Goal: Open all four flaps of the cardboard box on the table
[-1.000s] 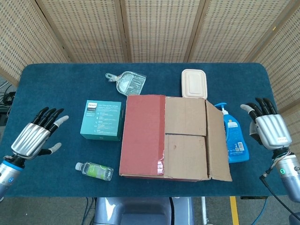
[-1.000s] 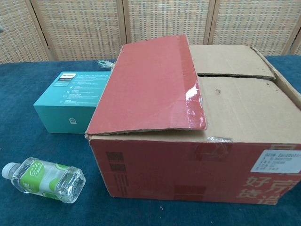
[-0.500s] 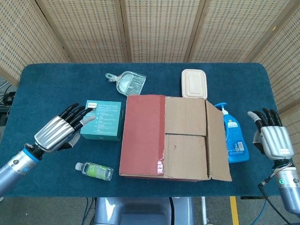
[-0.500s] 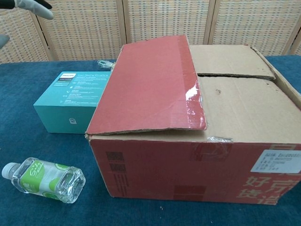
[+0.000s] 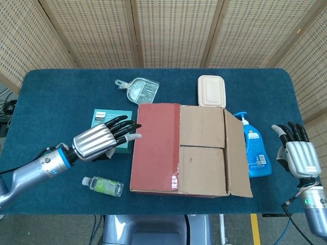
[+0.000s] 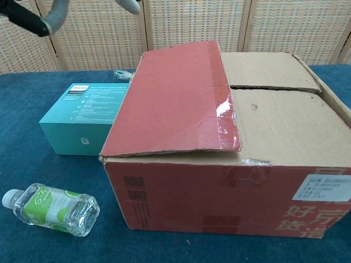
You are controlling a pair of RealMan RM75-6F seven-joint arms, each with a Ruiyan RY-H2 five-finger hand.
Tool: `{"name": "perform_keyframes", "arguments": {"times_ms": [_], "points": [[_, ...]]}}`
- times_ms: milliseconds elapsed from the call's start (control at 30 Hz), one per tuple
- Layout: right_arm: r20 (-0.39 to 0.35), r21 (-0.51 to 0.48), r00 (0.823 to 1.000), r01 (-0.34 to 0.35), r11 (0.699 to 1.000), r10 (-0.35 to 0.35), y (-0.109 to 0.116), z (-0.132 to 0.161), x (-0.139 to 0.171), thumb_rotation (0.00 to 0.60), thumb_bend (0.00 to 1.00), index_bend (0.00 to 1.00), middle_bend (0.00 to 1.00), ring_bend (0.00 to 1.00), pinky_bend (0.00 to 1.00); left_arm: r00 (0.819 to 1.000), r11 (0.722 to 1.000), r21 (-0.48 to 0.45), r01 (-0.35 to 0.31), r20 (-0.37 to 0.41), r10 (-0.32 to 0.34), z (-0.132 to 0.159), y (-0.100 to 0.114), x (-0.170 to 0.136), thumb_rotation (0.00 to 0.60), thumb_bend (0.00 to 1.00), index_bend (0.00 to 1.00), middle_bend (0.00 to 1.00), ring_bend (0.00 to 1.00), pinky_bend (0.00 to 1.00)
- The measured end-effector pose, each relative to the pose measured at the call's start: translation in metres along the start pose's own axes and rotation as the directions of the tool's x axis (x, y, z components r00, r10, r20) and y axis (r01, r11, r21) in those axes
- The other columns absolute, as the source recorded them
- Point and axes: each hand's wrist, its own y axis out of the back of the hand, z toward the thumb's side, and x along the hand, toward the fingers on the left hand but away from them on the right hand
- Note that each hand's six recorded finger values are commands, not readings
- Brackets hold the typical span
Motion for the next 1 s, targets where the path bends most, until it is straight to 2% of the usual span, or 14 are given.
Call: {"name": "perform_keyframes", "arguments": {"times_ms": [67,200,267,567,1000], "points": [[0.002,0.000,1.000,-0.001,1.000,0.001,0.000,-0.001,0.000,0.600,0.93,0.14,0.16,0.00,0.02,1.000,1.000,-0.009,0.019,0.025,-0.018,0.005,0.001,0.012,0.562,1.00,0.17,0.05,0.00,0.00],[0.006,-0.006,1.000,-0.003,1.000,0.003,0.000,-0.002,0.001,0.600,0.93,0.14,0.16,0.00,0.02,0.996,0.998,-0.027,0.054,0.067,-0.052,0.014,0.002,0.036,0.417,1.00,0.22,0.09,0.00,0.00],[0.009,-0.010,1.000,-0.004,1.000,0.004,-0.001,-0.004,0.002,0.600,0.93,0.14,0.16,0.00,0.02,0.995,0.997,-0.041,0.063,0.082,-0.059,0.018,0.003,0.046,0.389,1.00,0.24,0.11,0.00,0.00],[0.022,-0.016,1.000,-0.004,1.000,0.004,0.001,-0.010,0.004,0.600,0.93,0.14,0.16,0.00,0.02,0.986,0.992,-0.075,0.104,0.136,-0.093,0.035,0.000,0.091,0.386,1.00,0.25,0.15,0.02,0.00],[0.041,-0.031,0.999,0.000,1.000,0.002,0.002,-0.020,0.007,0.600,0.93,0.14,0.16,0.00,0.02,0.980,0.988,-0.030,0.149,0.134,-0.144,0.048,-0.009,0.136,0.385,1.00,0.27,0.17,0.03,0.00]]}}
